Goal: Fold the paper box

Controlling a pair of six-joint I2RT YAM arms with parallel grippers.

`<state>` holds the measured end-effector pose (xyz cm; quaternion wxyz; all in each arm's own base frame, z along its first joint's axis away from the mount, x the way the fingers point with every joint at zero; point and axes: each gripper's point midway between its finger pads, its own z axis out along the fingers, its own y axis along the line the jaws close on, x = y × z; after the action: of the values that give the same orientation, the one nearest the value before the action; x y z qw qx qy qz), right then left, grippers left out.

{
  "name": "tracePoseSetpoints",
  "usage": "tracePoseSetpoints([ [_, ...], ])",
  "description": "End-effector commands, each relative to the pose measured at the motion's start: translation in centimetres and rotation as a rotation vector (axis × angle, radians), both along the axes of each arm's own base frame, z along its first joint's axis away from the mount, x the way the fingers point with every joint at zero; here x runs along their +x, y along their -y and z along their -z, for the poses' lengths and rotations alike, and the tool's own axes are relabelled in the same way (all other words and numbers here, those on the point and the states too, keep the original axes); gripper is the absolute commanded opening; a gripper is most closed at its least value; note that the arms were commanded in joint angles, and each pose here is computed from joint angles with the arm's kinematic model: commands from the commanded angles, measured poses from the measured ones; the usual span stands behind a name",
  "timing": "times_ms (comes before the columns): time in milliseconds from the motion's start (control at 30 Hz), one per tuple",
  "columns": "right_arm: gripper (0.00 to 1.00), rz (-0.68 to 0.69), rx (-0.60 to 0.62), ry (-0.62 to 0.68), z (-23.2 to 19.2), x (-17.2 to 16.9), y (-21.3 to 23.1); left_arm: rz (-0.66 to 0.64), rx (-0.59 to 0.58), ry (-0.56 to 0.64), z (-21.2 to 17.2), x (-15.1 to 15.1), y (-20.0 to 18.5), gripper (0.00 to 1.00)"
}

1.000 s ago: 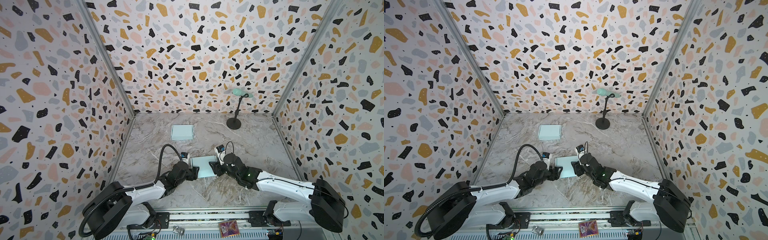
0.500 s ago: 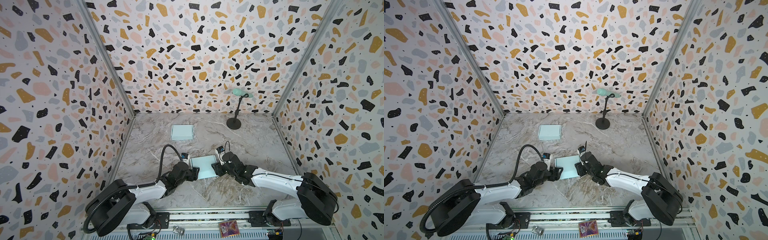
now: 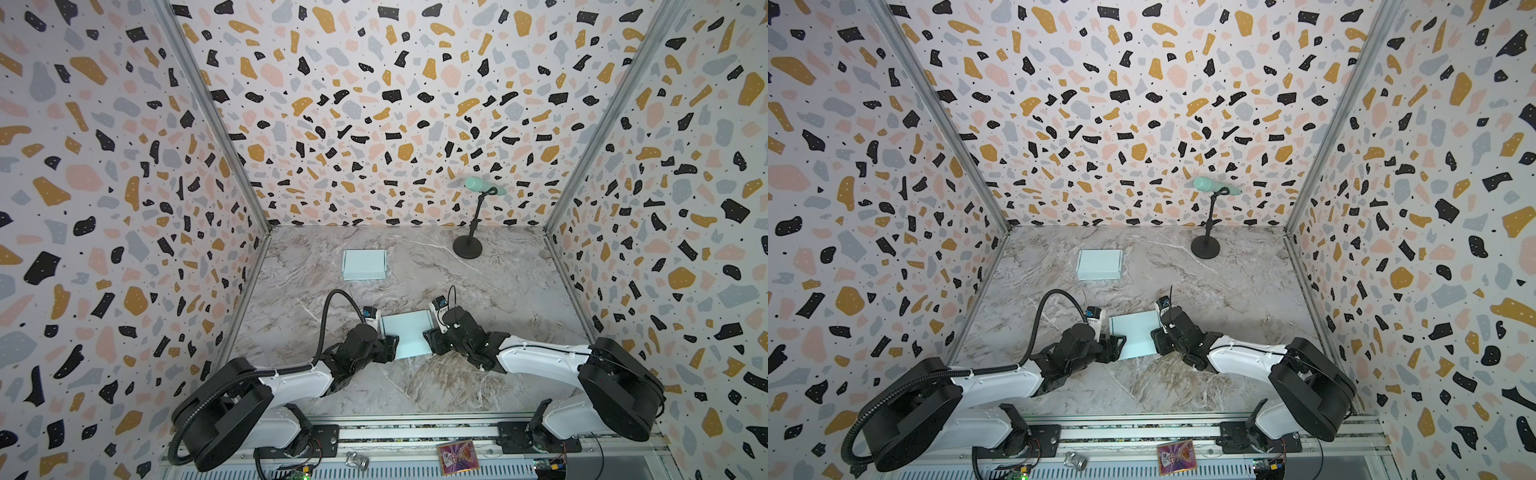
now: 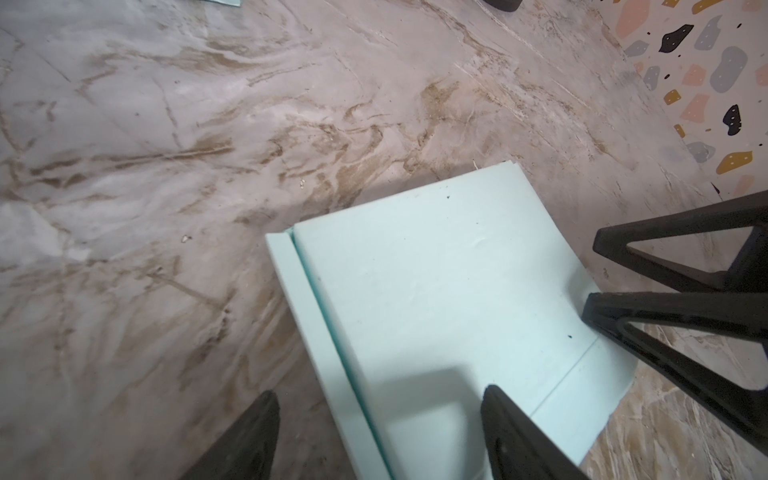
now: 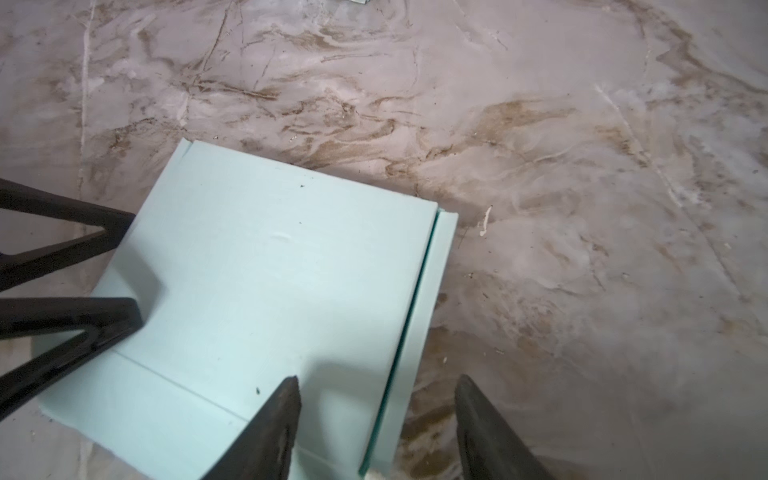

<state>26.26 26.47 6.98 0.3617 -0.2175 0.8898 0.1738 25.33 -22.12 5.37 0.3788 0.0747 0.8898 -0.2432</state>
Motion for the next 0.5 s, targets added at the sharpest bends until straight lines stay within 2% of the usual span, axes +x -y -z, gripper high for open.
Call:
tracePoseSetpoints([
  [0,0.60,0.003,-0.001,-0.009,0.4,-0.1,0.2,0.010,0.026,-0.006,0.9,-0.3,-0.5,0.78],
  [467,0.59,0.000,-0.013,-0.026,1.6,-0.4,0.5,0.009,0.032,-0.018,1.8,-0.5,-0.6,0.76],
])
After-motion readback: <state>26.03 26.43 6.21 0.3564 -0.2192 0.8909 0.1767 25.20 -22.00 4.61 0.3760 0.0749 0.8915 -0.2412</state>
